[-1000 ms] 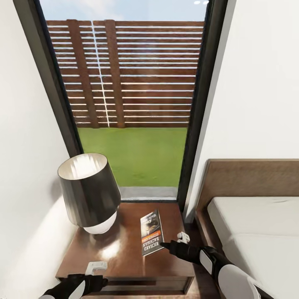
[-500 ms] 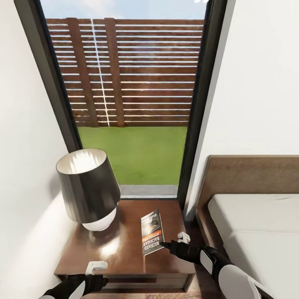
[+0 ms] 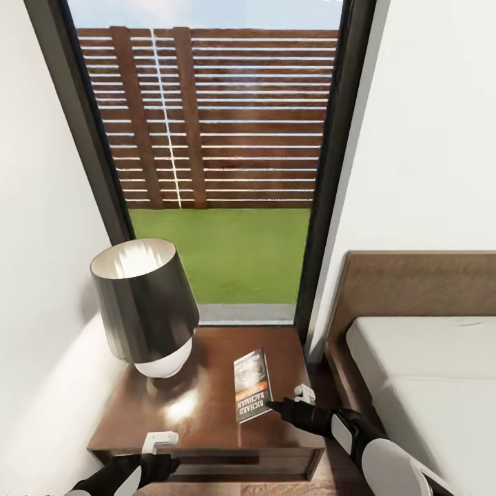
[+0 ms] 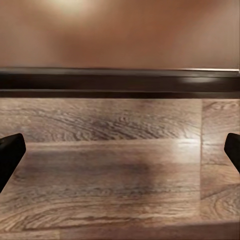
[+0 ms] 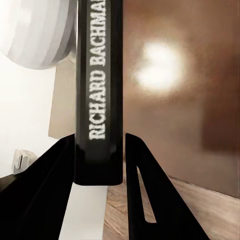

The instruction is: In the bedroom, move the book from the bed onto either nightstand, and place the two sandals side by side next to the bed.

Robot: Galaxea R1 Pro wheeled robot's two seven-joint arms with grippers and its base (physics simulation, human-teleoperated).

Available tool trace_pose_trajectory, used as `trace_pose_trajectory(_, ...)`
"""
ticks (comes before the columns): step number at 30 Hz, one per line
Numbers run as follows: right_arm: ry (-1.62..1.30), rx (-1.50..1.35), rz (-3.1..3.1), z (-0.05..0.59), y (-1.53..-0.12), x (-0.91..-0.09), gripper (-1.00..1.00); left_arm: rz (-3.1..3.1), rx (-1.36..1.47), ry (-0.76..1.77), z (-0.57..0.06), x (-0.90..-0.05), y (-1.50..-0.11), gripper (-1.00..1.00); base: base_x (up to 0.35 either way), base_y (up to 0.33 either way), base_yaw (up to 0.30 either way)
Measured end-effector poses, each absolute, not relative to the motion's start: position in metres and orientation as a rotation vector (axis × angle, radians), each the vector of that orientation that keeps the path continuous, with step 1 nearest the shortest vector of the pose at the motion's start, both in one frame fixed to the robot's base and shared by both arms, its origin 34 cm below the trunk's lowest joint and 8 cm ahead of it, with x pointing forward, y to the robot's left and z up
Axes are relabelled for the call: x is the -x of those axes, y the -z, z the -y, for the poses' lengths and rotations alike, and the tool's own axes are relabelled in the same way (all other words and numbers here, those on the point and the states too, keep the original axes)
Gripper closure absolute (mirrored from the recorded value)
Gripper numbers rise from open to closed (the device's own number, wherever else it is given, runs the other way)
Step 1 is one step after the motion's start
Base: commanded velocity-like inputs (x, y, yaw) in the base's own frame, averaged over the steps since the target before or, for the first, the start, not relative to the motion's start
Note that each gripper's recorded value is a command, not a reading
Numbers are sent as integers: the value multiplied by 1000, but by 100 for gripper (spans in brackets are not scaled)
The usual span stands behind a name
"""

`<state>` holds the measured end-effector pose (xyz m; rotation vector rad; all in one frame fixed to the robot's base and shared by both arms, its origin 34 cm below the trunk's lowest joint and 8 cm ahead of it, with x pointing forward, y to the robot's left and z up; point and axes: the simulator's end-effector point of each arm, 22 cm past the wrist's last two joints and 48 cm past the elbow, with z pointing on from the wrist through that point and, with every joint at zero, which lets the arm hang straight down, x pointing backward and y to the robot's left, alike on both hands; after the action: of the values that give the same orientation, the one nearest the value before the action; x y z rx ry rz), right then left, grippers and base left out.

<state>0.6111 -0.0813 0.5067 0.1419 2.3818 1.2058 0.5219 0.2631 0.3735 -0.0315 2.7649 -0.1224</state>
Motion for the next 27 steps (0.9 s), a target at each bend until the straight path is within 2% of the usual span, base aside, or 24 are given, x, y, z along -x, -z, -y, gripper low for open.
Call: trace_pose_trajectory(27, -1087, -159, -2419, 93, -446, -618, 100, -2760, 31, 123, -263, -512, -317, -100, 0, 0, 0)
